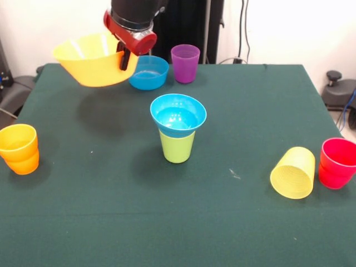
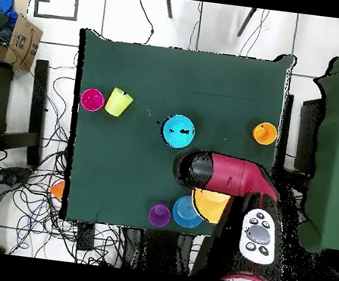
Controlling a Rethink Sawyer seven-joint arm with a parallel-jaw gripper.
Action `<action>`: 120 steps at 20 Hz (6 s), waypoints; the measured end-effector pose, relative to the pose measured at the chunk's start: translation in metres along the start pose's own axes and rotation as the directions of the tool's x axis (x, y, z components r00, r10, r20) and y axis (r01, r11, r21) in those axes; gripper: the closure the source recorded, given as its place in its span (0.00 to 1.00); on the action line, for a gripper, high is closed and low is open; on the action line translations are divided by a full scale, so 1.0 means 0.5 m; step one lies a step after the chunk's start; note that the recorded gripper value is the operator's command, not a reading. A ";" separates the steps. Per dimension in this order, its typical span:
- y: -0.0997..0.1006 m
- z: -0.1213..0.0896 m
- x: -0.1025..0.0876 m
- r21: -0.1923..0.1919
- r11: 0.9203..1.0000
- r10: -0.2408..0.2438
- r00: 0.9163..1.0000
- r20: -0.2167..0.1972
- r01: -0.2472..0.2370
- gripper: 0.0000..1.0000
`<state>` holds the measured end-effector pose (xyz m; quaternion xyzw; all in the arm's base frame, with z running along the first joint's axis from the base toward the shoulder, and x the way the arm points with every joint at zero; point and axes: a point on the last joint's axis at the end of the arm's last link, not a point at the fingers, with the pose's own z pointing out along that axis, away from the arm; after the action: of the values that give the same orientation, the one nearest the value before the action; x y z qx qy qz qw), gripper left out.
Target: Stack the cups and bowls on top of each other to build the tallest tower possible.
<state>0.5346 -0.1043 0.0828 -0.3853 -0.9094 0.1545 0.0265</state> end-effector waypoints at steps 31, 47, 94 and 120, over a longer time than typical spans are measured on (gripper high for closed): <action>0.147 -0.140 -0.136 -0.128 0.991 0.043 0.996 0.083 -0.032 1.00; 0.243 -0.203 -0.110 -0.150 0.988 -0.013 0.996 0.086 0.025 1.00; 0.350 -0.247 -0.037 0.000 0.993 -0.117 0.992 -0.049 0.117 1.00; 0.416 -0.207 -0.001 0.063 0.984 -0.165 0.986 -0.039 0.167 1.00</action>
<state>0.6963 0.0588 0.1185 -0.3097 -0.9321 0.1753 0.0673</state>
